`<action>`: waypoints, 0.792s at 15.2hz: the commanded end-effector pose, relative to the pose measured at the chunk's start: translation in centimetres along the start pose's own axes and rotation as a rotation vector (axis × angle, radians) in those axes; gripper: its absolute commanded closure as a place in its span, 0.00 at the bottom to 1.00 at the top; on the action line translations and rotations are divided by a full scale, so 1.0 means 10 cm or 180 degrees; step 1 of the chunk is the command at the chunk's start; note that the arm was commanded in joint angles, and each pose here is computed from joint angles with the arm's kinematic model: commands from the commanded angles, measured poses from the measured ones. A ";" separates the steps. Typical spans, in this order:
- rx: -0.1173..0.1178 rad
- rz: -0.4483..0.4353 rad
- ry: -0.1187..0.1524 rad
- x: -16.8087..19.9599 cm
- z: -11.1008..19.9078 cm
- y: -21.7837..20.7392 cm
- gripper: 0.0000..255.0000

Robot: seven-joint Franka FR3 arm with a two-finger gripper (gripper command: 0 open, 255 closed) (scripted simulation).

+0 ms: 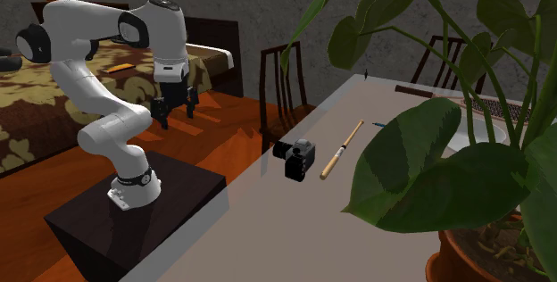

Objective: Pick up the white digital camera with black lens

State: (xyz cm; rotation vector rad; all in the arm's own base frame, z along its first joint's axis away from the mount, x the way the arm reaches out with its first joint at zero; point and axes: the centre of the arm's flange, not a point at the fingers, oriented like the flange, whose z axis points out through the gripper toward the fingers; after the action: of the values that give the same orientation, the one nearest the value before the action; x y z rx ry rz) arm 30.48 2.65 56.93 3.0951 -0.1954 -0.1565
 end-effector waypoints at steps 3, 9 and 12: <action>0.0012 0.0011 0.0019 0.21 0.04 -0.14 0.00; 0.0049 0.0043 0.0075 0.83 0.15 -0.57 0.00; 0.0068 0.0060 0.0103 1.14 0.20 -0.78 0.00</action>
State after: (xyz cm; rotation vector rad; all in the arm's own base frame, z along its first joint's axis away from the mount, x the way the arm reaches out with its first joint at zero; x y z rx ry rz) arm 41.30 8.21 53.71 3.1106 -0.2232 -0.1105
